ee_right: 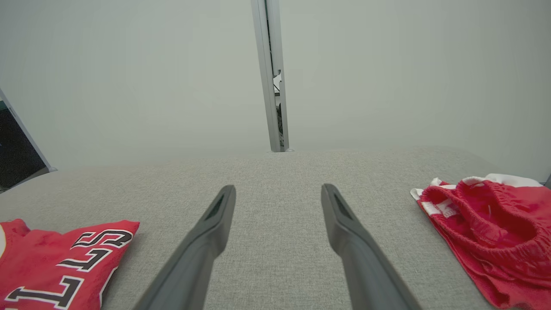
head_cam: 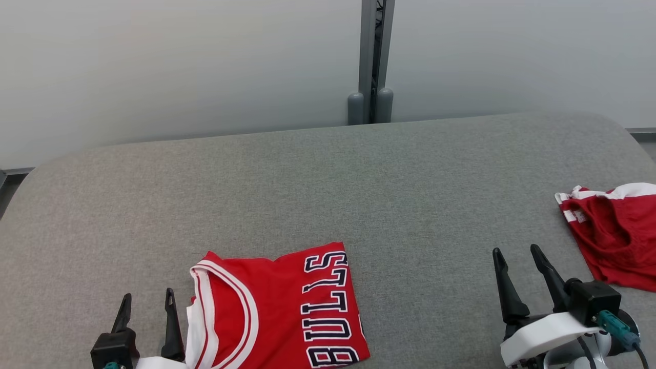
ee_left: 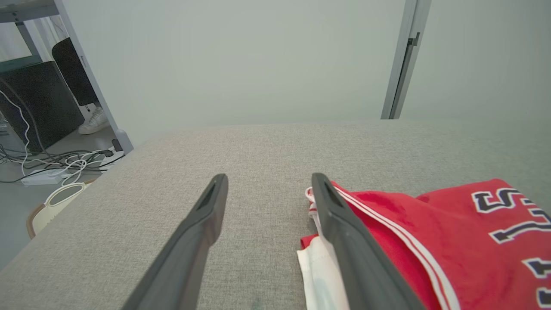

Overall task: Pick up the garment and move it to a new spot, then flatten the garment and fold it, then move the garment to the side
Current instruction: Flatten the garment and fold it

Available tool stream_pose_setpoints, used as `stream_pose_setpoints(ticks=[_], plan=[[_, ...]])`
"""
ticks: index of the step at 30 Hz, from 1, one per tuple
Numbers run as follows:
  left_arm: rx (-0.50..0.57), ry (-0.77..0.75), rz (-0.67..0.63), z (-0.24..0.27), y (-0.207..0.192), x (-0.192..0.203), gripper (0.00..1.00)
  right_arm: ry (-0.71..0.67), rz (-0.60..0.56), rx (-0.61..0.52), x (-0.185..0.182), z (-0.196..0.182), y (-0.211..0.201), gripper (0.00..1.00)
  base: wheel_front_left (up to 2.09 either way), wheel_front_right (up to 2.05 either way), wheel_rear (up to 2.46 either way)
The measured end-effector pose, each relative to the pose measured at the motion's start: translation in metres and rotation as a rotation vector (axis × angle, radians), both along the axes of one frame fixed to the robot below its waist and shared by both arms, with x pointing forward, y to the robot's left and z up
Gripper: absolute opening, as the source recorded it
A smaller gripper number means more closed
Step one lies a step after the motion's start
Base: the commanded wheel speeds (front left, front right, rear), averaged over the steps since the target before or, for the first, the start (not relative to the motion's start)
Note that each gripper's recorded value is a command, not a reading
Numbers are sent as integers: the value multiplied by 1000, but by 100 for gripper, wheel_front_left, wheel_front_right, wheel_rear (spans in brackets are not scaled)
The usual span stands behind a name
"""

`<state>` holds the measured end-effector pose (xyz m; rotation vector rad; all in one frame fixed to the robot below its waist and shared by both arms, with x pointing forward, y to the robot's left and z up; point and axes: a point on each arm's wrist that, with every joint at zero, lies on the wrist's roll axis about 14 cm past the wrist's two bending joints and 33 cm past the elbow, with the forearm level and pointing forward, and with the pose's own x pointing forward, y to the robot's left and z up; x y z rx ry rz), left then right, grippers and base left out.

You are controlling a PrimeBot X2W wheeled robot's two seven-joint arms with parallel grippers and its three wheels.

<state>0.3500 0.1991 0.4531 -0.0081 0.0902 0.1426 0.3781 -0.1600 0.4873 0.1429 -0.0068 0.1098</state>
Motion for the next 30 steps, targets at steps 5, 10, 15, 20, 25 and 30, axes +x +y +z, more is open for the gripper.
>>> stream_pose_setpoints(ticks=[5,10,15,20,25,30], plan=[[8,6,-2,-2,1,-2,100,-25,-12,12,-9,7,-3,100,0,0,0],[12,13,8,-4,4,-6,100,-34,-10,14,-13,10,-2,100,0,0,0],[15,19,17,-5,7,-8,100,-30,3,21,-12,8,2,100,0,0,0],[12,26,21,-8,10,-10,100,-23,22,25,-10,6,9,100,0,0,0],[11,35,30,-10,12,-11,100,-6,61,27,-7,1,22,100,0,0,0],[5,44,45,-13,16,-14,100,37,148,37,-2,-12,51,100,0,0,0]])
